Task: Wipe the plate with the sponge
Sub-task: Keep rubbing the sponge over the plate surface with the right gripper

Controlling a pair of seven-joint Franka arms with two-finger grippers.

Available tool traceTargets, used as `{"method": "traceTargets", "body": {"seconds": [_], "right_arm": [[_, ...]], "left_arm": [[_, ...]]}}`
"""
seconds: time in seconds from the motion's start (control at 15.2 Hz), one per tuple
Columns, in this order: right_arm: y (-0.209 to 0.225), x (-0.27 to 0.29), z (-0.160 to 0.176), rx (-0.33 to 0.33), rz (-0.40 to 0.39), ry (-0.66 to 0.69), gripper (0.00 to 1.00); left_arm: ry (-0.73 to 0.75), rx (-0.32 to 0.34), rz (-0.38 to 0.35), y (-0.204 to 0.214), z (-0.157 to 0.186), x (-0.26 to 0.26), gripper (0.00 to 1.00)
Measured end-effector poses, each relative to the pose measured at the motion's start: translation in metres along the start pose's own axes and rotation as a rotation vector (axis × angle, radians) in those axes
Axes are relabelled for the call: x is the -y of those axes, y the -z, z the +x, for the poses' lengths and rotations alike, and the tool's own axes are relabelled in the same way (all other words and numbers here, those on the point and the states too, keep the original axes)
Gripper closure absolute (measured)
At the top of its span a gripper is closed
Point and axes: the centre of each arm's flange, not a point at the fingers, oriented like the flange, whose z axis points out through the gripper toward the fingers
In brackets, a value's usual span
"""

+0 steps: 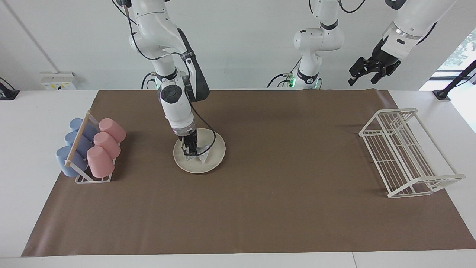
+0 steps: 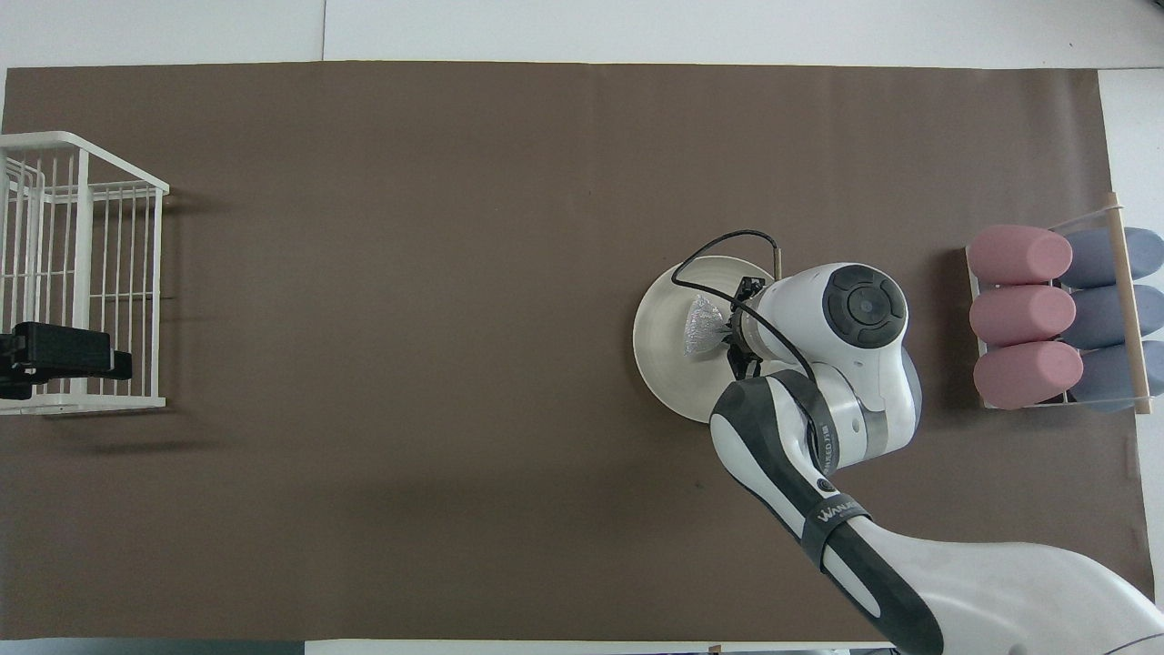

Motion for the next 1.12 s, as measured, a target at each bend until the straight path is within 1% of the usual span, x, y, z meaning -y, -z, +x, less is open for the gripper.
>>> {"method": "traceTargets", "body": {"seconds": [0.2,0.59,0.72,0.85,1.12], "right_arm": [[0.001,0.003,0.014,-0.017,-0.019,0.008,0.88],[0.001,0.002,0.012,-0.021,-0.016,0.014,0.88],[0.0,-0.001,0.0,-0.013,0.006,0.0,0.88],[0.0,-0.009,-0.022,0.0,0.032,-0.009,0.88],[-0.001,-0.023,-0.058,0.015,0.047,-0.021,0.88]], "left_arm": [[-0.001,0.001,-0.015,0.0,0.0,-0.002,0.0],[-0.001,0.003,-0.018,-0.001,0.0,-0.002,0.0],[-0.001,0.003,-0.018,-0.001,0.0,-0.002,0.0],[0.0,0.003,-0.018,-0.001,0.0,-0.002,0.0],[0.0,0.003,-0.019,-0.001,0.0,-0.002,0.0]]}}
